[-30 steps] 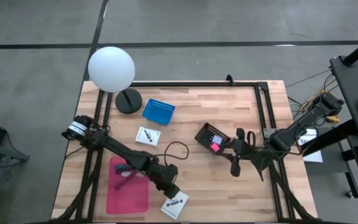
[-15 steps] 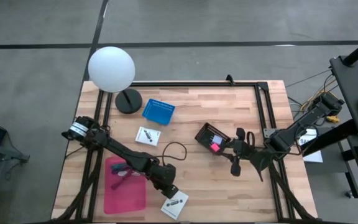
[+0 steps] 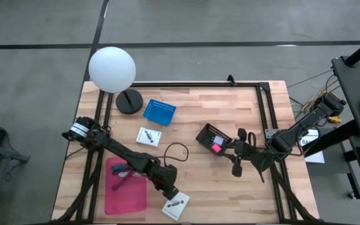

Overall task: Pick and place items into bin
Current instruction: Put the bottom white card reader box into the blue bin

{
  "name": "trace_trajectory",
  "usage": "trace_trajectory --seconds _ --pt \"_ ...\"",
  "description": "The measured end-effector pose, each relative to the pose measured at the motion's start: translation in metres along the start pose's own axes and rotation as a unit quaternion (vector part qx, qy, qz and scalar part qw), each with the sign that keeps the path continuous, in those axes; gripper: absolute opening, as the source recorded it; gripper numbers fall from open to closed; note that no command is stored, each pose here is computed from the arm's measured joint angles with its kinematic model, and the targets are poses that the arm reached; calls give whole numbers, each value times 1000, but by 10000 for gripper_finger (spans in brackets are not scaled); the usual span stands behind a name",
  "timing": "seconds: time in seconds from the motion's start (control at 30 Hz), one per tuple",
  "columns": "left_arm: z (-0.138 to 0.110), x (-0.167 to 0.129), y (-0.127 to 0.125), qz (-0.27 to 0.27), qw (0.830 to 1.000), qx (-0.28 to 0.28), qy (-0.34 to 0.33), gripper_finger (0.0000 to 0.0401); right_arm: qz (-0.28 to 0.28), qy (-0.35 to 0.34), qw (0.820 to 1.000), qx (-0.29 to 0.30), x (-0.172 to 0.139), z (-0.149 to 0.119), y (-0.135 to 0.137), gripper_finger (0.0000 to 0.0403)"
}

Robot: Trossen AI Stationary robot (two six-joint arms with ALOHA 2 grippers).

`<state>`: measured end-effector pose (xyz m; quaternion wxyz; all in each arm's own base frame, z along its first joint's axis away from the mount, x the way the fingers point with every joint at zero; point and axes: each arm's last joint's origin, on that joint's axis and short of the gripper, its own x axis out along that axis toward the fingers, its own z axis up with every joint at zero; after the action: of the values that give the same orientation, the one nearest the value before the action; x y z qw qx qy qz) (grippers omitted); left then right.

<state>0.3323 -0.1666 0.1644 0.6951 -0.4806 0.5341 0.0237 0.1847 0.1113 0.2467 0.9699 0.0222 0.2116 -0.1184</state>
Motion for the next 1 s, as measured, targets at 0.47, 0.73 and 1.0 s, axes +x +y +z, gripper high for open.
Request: trace_trajectory --seconds 0.47,0.73,1.0 --pt "1 0 -9 -16 999 -31 -38 233 -5 11 1000 -24 0 -3 -1 114" --pt "-3 -13 -32 24 999 -26 -41 221 -10 20 999 -33 0 -5 -3 105" --pt "-2 3 -31 60 997 -26 -43 221 -12 25 999 -40 0 -6 -3 106"
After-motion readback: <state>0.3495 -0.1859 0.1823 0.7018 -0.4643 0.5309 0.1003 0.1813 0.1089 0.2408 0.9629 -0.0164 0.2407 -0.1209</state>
